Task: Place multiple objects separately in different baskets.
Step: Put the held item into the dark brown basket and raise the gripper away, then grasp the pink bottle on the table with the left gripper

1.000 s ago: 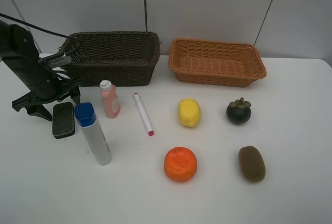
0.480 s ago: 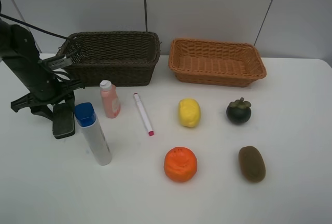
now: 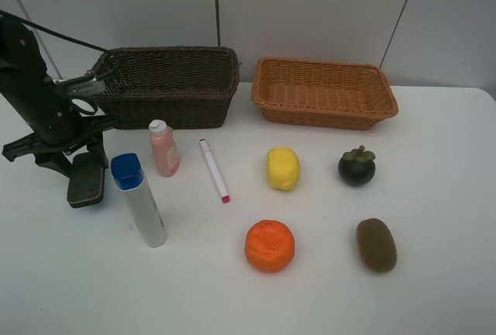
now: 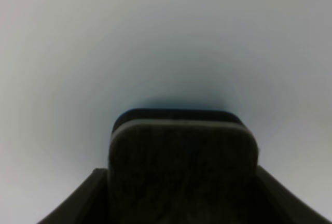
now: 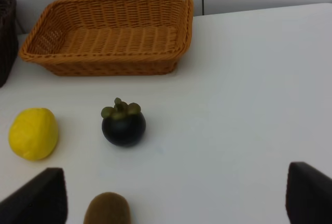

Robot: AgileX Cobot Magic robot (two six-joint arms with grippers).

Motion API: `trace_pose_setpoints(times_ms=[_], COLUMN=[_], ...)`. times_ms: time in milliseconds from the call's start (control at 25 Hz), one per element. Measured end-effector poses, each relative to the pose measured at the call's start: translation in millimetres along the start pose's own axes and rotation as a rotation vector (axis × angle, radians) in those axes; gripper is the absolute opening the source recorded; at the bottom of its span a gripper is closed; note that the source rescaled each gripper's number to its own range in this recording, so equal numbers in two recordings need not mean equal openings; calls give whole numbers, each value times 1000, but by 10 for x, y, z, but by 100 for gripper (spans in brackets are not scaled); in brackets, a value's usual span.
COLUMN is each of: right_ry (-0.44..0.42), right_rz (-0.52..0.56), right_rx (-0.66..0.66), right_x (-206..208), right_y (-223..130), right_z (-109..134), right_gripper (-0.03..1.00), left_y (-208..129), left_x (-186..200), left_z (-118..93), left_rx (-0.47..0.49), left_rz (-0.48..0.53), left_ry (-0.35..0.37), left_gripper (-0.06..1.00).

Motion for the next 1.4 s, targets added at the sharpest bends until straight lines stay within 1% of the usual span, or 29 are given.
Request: trace_pose_setpoints(times_ms=[80, 160, 280, 360, 440, 520, 600, 680, 720, 760, 840, 920, 1000, 1080, 1200, 1280, 1400], right_ry=[0, 0, 0, 0, 0, 0, 0, 0, 0, 0, 0, 0, 0, 0, 0, 0, 0], right_rz=[0, 0, 0, 0, 0, 0, 0, 0, 0, 0, 0, 0, 0, 0, 0, 0, 0], right_rx=[0, 0, 0, 0, 0, 0, 0, 0, 0, 0, 0, 0, 0, 0, 0, 0, 0], right_x=[0, 0, 0, 0, 0, 0, 0, 0, 0, 0, 0, 0, 0, 0, 0, 0, 0], right_y=[0, 0, 0, 0, 0, 0, 0, 0, 0, 0, 0, 0, 0, 0, 0, 0, 0], right_z=[0, 0, 0, 0, 0, 0, 0, 0, 0, 0, 0, 0, 0, 0, 0, 0, 0], right_gripper=[99, 99, 99, 99, 99, 99, 99, 99, 99, 99, 99, 99, 99, 99, 99, 99, 99], left_y=[79, 214, 532, 794, 1030, 1278, 1493, 1687, 1775, 1849, 1935, 1978, 1940, 1906, 1770, 1665, 1612], left_x=[334, 746, 1415, 1754, 1903, 1862, 1686, 1409, 1285, 1212, 1003, 930, 910, 1021, 1174, 1206, 1211], left_z=[-68, -163, -347, -476, -582, -683, -762, -824, -854, -882, -914, -945, -955, -969, -946, -907, -877], left_rx=[-32, -65, -103, -118, -125, -132, -154, -172, -178, -185, -192, -197, -199, -196, -200, -201, -203], left_rz=[-63, -165, -381, -512, -587, -616, -612, -590, -582, -577, -532, -485, -415, -374, -279, -214, -186], left_ry=[-31, -74, -154, -198, -222, -229, -219, -204, -199, -196, -184, -175, -165, -163, -143, -122, -109], left_gripper=[58, 58, 58, 58, 58, 58, 58, 59, 61, 68, 86, 94, 96, 97, 97, 97, 97])
Point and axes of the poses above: a point on each arm's last joint axis where the gripper is mounted, x pointing back along that axis away from the gripper, z along the wrist's bending axis when the last joint is at zero, y = z × x, the point moved 9 cm from there along -x, pointing out along that axis toward the gripper, and after that the axes turned 2 degrees about -x, right-handed, at the moved point
